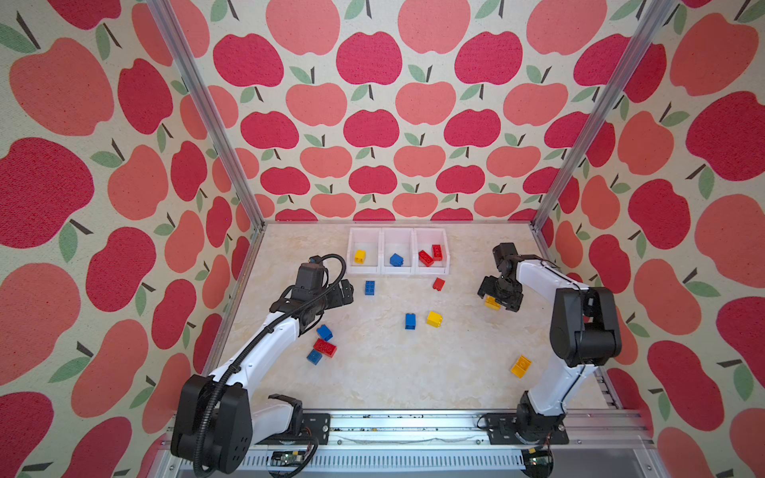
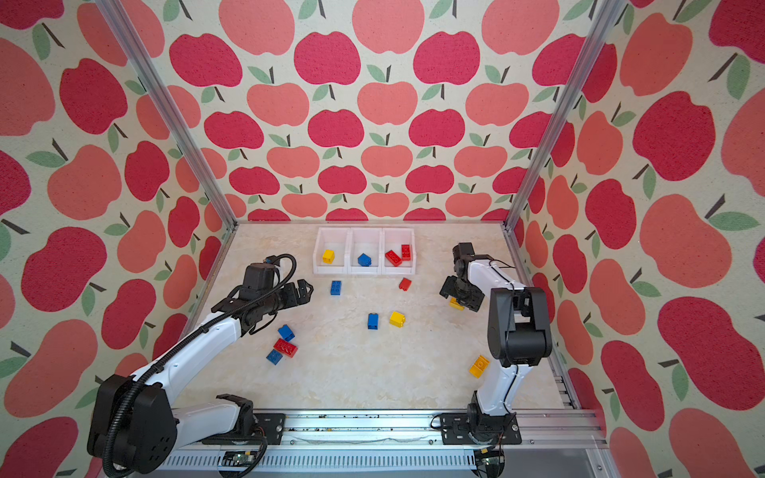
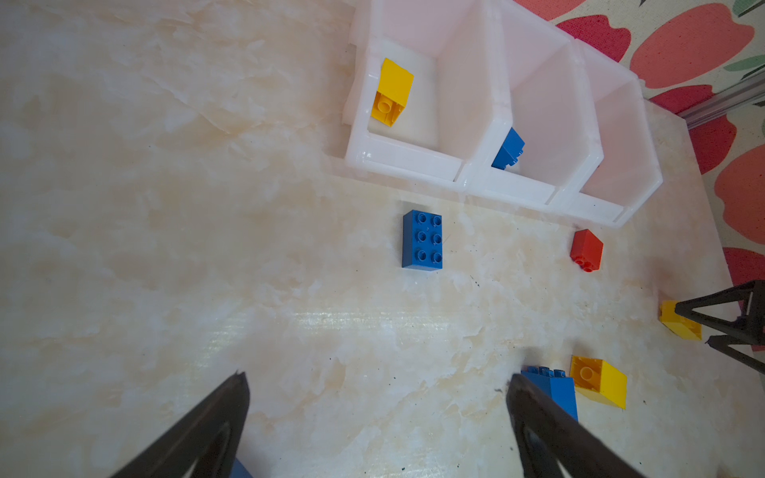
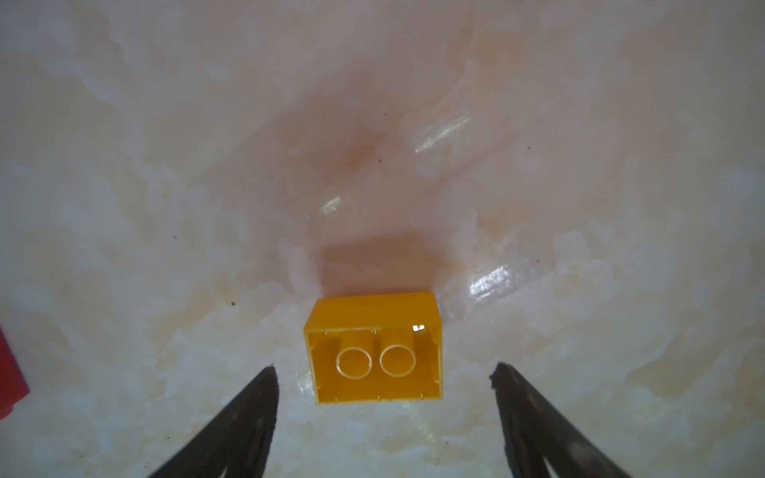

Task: Sort the legos into containers by color
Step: 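Move the right gripper down to the yellow brick and close on it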

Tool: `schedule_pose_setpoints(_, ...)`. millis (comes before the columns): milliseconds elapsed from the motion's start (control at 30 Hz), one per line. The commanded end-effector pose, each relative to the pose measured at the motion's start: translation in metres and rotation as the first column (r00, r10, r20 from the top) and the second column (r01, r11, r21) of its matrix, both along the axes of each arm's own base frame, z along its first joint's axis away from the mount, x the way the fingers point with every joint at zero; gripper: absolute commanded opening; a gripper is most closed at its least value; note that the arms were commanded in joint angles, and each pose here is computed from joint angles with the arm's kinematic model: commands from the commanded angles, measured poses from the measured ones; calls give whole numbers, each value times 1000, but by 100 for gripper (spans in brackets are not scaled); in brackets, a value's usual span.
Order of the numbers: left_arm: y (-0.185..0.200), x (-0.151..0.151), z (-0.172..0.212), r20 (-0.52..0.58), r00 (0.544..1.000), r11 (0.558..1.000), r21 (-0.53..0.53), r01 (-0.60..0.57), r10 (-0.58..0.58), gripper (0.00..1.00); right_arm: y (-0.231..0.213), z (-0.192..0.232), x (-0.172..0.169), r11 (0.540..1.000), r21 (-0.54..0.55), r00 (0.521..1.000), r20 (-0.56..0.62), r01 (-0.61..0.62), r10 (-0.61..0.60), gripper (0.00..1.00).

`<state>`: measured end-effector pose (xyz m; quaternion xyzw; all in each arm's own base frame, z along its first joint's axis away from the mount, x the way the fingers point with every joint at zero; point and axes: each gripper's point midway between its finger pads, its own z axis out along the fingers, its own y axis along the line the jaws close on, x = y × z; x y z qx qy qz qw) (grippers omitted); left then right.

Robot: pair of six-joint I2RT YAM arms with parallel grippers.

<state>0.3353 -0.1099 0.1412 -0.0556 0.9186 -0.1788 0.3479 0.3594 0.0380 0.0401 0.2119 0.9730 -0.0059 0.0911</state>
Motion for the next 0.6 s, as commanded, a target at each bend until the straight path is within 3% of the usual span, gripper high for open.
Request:
schedule_pose_setpoints(0, 2, 0, 4, 2, 1000, 1000, -15, -14, 14, 99, -2, -12, -4, 1000, 8, 999, -25, 25, -24, 81)
schedule_pose_setpoints(167, 2, 0, 4, 1, 1000, 1000, -15, -16, 16, 99, -3, -18, -5, 1000, 10, 999, -30, 28, -27, 76)
schedule_pose_setpoints(567, 3, 0, 7, 8, 1000, 1000, -17, -19, 19, 99, -1, -22, -4, 1000, 19, 999, -30, 22, -21, 52)
